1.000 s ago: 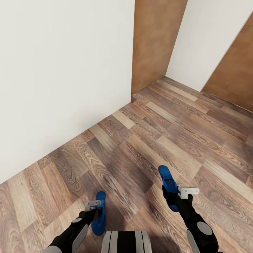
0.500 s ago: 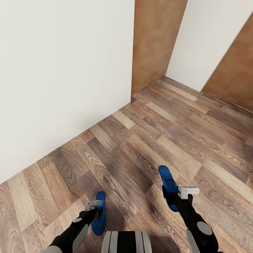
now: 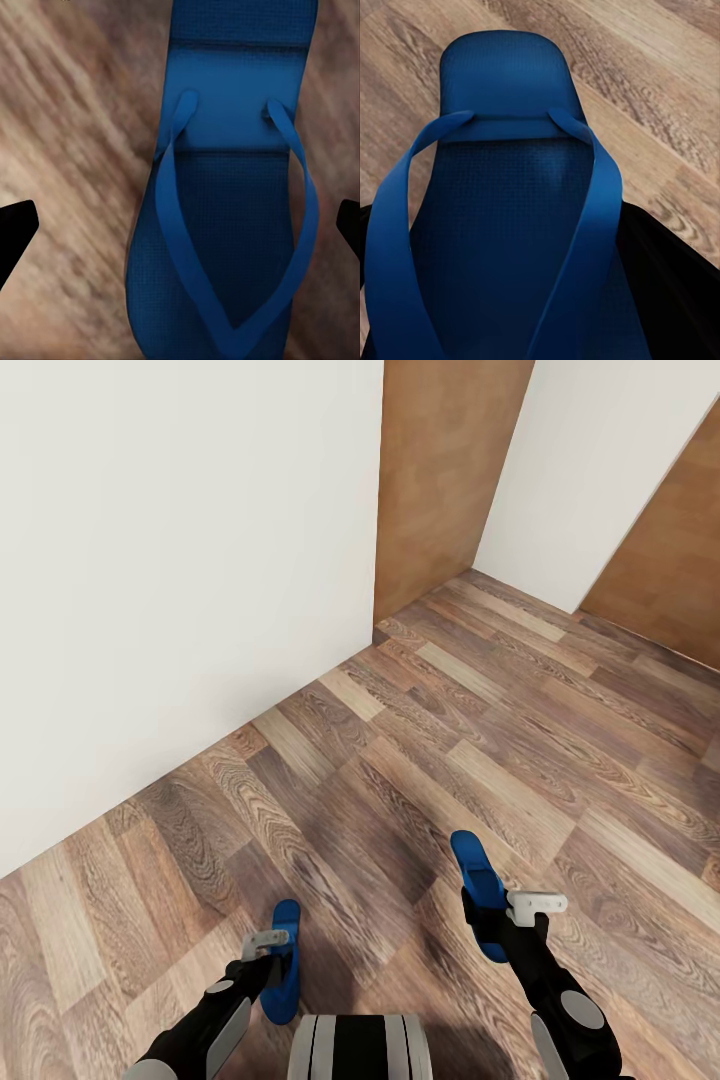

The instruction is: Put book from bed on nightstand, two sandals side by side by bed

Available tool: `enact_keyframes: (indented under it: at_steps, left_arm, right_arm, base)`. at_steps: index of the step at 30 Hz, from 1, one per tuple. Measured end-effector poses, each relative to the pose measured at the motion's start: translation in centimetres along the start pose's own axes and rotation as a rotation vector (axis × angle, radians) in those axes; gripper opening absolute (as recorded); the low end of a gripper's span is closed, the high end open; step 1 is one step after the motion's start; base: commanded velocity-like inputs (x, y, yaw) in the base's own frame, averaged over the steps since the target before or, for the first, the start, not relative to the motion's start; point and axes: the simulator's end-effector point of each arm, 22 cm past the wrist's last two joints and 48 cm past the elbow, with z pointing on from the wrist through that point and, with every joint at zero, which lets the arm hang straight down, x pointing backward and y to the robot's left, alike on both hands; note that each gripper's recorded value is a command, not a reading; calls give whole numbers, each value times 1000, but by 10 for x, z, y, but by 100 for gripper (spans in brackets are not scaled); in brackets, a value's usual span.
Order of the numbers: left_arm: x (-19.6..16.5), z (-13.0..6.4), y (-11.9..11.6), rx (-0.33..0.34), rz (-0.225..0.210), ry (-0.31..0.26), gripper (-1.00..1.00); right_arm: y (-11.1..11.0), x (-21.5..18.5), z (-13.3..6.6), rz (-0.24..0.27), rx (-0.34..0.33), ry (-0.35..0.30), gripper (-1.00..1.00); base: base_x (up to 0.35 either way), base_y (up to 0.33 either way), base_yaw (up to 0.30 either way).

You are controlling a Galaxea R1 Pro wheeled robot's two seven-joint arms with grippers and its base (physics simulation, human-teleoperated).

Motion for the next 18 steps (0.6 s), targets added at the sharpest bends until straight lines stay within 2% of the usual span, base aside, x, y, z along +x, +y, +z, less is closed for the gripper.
enact_keyframes:
  at_steps: [18]
  left_arm:
    - [0,0,-1,2,0,0,100]
  right_arm:
    - [0,0,0,0,0,0,-100]
  base:
    - [0,0,0]
